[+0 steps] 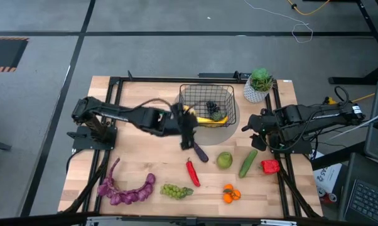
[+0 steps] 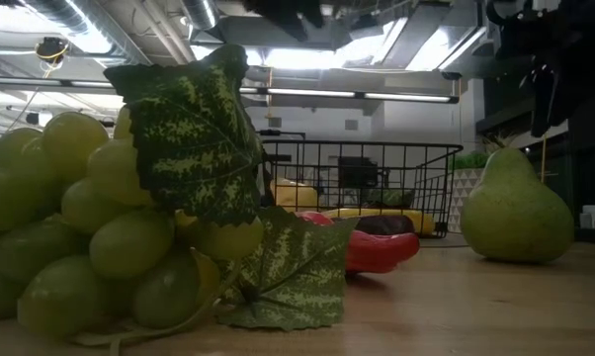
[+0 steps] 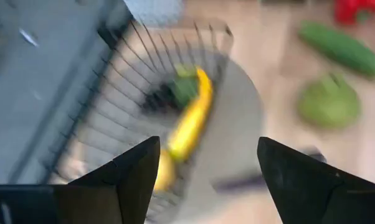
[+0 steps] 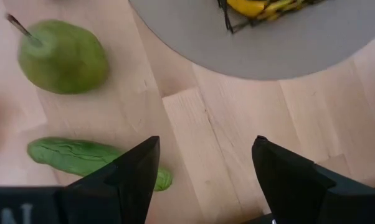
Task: Build produce basket
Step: Put the green pear into the black wire basket
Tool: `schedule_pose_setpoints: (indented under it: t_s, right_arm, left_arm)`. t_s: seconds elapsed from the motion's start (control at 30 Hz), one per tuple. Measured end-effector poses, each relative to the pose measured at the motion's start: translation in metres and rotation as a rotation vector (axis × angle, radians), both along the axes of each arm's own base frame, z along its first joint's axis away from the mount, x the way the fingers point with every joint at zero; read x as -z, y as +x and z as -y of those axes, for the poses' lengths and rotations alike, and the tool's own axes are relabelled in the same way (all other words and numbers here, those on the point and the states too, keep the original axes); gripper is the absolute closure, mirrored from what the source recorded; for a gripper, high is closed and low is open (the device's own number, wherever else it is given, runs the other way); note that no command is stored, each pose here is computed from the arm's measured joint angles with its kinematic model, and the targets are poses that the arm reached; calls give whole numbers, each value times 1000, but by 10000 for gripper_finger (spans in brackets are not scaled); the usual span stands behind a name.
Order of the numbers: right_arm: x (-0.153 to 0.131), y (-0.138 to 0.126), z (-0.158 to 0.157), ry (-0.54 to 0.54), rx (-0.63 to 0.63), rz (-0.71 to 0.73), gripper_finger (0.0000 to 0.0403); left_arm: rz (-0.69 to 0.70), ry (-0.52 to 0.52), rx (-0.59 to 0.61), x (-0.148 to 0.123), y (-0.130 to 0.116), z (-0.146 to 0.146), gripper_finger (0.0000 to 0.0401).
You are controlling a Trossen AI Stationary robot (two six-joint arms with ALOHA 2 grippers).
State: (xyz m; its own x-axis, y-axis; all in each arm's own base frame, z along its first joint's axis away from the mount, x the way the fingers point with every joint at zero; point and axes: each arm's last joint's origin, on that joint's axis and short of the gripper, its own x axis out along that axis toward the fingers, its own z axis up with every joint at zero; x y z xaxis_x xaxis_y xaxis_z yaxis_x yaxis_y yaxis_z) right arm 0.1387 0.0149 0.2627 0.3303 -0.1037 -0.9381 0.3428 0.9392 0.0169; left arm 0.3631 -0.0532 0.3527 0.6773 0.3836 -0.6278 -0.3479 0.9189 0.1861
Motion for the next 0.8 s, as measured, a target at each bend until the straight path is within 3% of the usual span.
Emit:
schedule_pose_setpoints:
  t_s: [0.13,0.2,0.5,0.63,0.8]
  right_arm:
    - [15,-3,0,-4,1,-51,148]
    - [24,-5,0,-2,0,-88,148]
    - [35,-6,0,12,46,-91,148]
    - [31,7,-1,29,34,40,148]
    - [24,22,-3,20,-43,212,148]
  left_arm:
    - [-66,-282,36,10,-11,35,137]
    - [-100,-361,45,17,-14,53,137]
    - [-44,-384,173,14,-24,101,137]
    - [-3,-385,189,11,-25,110,137]
    - [1,-291,143,17,-28,116,137]
